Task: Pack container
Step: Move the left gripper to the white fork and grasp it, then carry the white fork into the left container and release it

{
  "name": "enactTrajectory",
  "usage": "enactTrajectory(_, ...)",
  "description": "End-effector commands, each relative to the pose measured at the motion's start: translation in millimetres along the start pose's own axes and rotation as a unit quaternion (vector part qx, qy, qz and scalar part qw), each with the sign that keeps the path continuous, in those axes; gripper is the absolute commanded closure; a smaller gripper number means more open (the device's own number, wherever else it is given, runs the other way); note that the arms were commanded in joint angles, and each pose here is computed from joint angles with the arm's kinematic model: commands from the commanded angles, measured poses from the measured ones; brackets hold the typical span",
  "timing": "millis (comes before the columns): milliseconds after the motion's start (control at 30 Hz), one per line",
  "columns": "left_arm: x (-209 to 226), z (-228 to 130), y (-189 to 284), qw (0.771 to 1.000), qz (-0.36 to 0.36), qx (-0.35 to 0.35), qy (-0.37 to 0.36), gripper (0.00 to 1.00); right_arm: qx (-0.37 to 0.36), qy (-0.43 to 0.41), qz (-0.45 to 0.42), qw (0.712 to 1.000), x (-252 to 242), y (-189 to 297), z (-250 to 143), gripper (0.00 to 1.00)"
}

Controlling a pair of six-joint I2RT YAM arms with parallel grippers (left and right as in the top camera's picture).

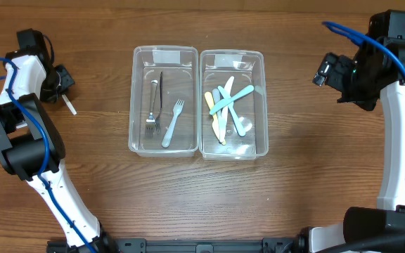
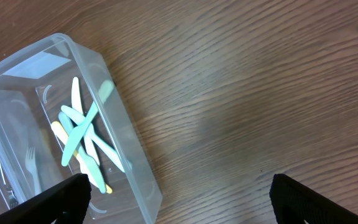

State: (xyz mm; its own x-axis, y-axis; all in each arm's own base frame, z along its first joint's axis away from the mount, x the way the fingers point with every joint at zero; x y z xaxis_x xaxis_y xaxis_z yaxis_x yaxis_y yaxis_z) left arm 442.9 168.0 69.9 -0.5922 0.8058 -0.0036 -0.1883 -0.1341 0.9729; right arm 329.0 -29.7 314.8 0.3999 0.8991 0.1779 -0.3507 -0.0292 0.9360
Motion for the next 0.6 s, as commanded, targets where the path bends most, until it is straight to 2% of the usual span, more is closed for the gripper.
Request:
enactTrajectory(0,5,-16,-15,0.999,0.007,0.035,-0.001,0.96,-0.001,0.003,0.0,1.0,-1,0,0,0.05)
enactTrajectory(200,4,-12,-1,1.0,0.003,0.023,-0.002,0.96,-0.002,0.003,0.0,1.0,0,0,0,0.05)
enactTrajectory(400,2,-1,53,1.0,-0.011,-0.027,-0.001,0.96,-0.003,0.003,0.001,1.0,0,0,0,0.05)
enactTrajectory(567,-4,-6,110,0.998,-0.021,-0.061,-0.012,0.96,-0.004,0.003,0.001,1.0,0,0,1,0.05)
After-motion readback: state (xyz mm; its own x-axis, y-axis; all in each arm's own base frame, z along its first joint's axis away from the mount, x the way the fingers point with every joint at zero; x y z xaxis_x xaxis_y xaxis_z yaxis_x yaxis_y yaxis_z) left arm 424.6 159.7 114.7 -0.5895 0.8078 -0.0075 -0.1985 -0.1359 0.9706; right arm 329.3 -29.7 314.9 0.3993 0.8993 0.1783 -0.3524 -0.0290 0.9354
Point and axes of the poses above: each gripper's point midway between its finger pads, its own y axis back along the fingers, its own x axis along the line the jaws close on, z = x × y, the point moved 7 cm from there along y, back along the fingers, and after that the axes turned 1 degree about -y, right-handed, at the moved point
